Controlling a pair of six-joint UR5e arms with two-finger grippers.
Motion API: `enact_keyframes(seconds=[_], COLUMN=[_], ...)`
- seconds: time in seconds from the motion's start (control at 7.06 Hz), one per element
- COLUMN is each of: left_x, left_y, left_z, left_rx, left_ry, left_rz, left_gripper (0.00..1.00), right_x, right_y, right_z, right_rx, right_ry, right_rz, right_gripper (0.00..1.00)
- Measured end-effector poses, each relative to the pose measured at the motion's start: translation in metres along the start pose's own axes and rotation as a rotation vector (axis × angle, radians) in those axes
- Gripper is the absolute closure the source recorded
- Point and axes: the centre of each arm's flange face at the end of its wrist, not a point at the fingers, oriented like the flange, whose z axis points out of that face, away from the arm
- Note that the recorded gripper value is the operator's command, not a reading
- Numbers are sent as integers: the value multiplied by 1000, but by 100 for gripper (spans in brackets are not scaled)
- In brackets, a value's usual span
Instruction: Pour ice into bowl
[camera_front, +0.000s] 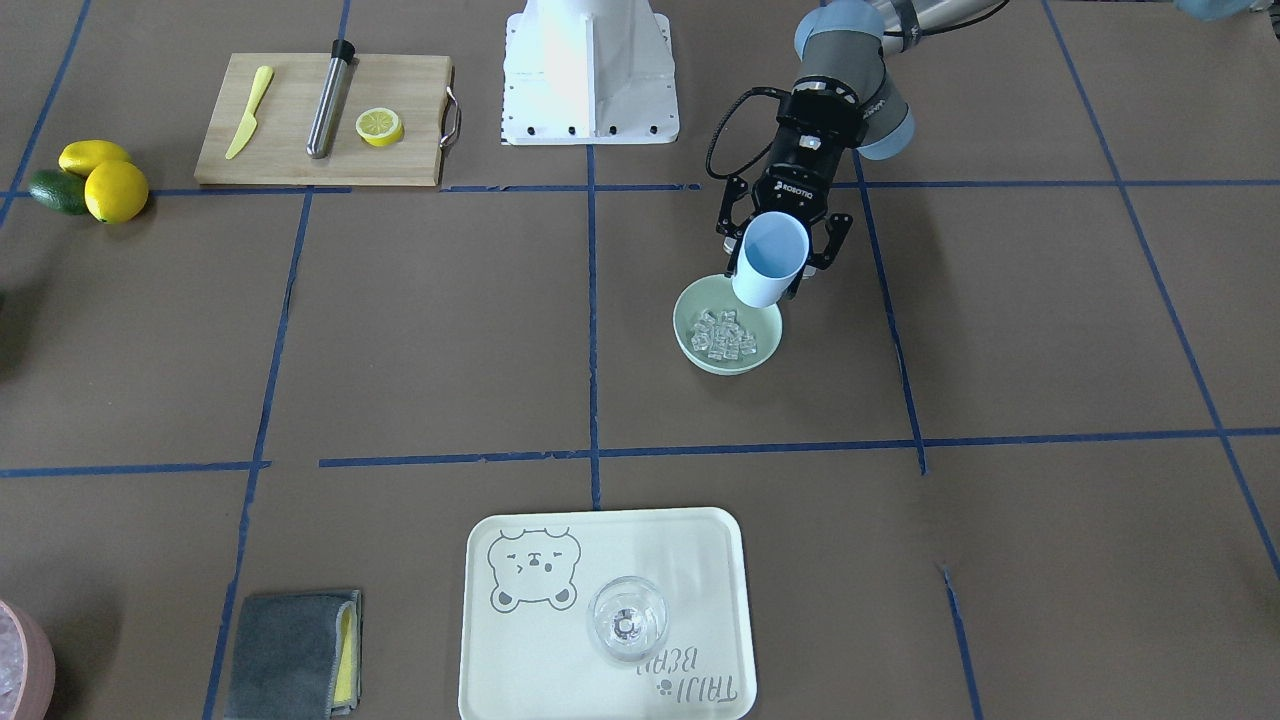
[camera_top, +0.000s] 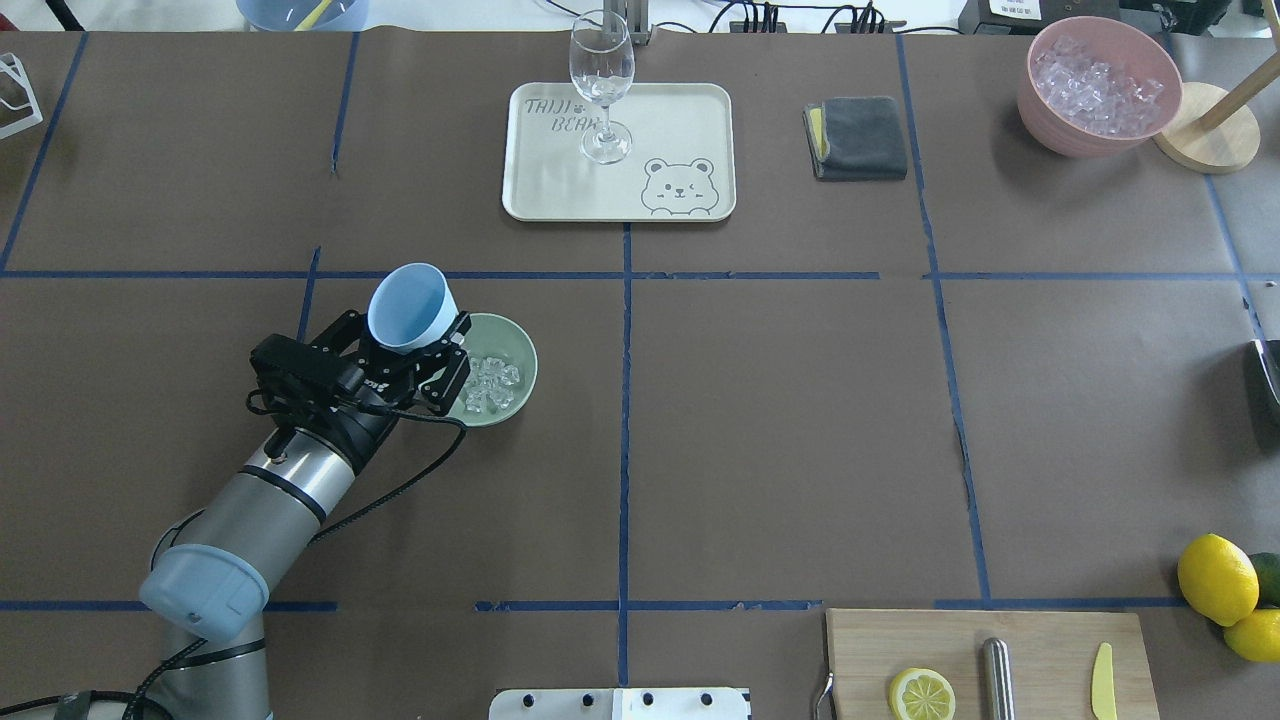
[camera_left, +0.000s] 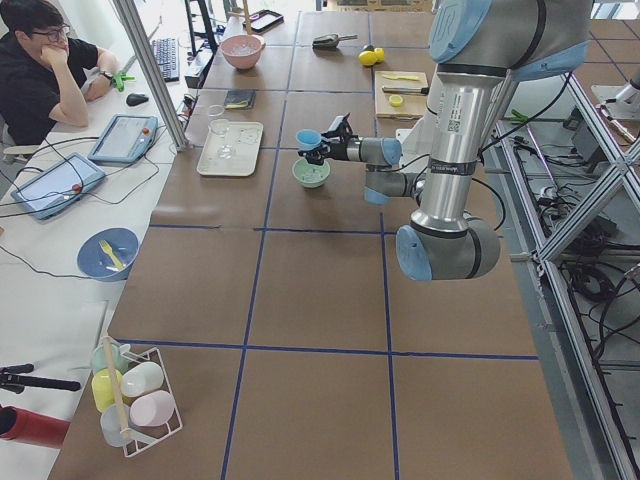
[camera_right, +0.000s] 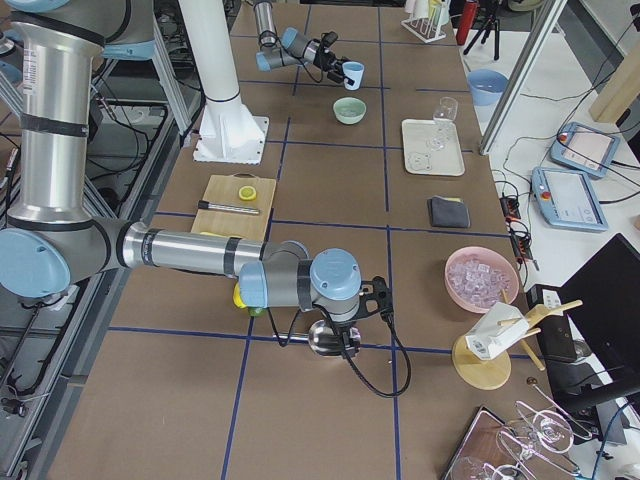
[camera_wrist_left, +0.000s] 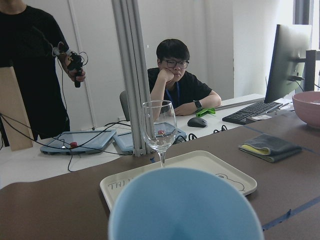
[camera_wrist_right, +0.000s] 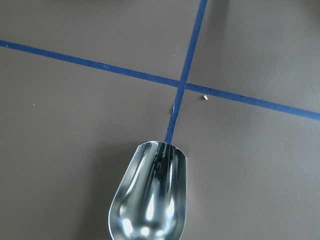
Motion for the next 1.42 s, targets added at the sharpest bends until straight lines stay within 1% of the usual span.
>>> enact_keyframes(seconds=[0.28,0.57,0.71,0.85,1.13,1.42], left_x=[-67,-158,-196,-229,-283,-314], left_y=[13,20,19,25,55,77], left_z=[-10,-33,-48,-61,-77,-82], left_rx=[-24,-34,-28,-28,-25,-7], left_ry=[-80,-189,-226,-260,-306,-350], left_rz=[-57,-65,-70,-87,-107,-81], left_gripper=[100,100,100,100,100,100], right_x=[0,0,0,0,-1,-1], right_y=[0,-1,-2,-3,-4,-6], right_z=[0,-1,-2,-2,-3,-5], right_rx=[1,3,4,5,7,12], right_ry=[1,1,1,1,2,4], right_rz=[1,1,0,0,-2,-5], right_gripper=[0,0,0,0,0,0])
